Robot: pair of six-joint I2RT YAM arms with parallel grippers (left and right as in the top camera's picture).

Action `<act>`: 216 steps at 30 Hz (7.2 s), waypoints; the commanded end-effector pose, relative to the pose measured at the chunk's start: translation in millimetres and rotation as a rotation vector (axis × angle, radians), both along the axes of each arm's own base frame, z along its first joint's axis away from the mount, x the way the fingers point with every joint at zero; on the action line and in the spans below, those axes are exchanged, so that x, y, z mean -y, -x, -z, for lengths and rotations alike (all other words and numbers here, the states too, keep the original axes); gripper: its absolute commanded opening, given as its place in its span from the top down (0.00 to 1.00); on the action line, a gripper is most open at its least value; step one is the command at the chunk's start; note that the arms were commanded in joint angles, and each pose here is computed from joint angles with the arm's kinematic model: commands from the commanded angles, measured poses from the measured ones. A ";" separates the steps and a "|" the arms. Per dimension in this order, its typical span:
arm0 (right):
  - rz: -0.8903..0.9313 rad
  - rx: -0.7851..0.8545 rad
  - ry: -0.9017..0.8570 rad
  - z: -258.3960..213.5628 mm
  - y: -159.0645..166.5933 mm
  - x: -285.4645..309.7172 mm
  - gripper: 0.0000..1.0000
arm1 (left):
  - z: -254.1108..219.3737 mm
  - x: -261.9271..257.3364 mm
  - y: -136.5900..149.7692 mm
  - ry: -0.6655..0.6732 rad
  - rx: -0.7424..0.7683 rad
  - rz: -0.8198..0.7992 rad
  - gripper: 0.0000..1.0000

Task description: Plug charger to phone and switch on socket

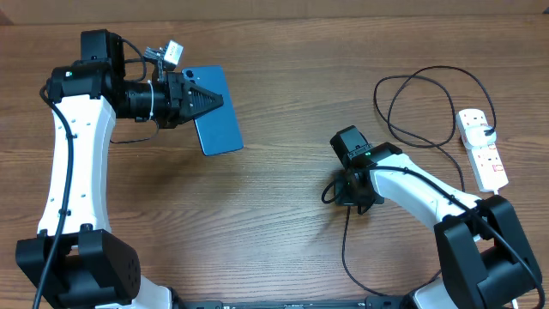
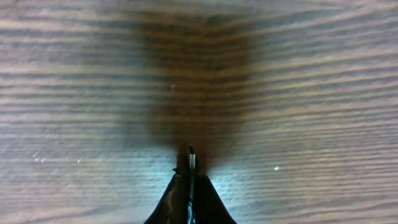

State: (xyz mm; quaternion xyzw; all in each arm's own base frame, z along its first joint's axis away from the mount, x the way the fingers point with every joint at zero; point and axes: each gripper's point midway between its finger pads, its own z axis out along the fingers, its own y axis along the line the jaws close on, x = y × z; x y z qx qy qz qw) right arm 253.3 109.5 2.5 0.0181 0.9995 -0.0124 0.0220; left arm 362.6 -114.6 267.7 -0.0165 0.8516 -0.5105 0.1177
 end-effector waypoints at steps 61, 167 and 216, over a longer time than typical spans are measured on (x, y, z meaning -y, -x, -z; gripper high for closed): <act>0.048 0.033 0.016 21.6 4.4 7.1 0.83 | -15.7 8.2 3.8 0.029 0.035 0.018 0.96; -0.501 0.328 -1.409 -310.5 30.8 -166.6 0.96 | -87.8 104.4 31.2 0.392 -0.010 0.302 0.96; -0.386 0.292 -1.415 -313.0 22.6 -166.9 0.96 | -87.4 106.9 25.0 0.369 0.044 0.297 0.96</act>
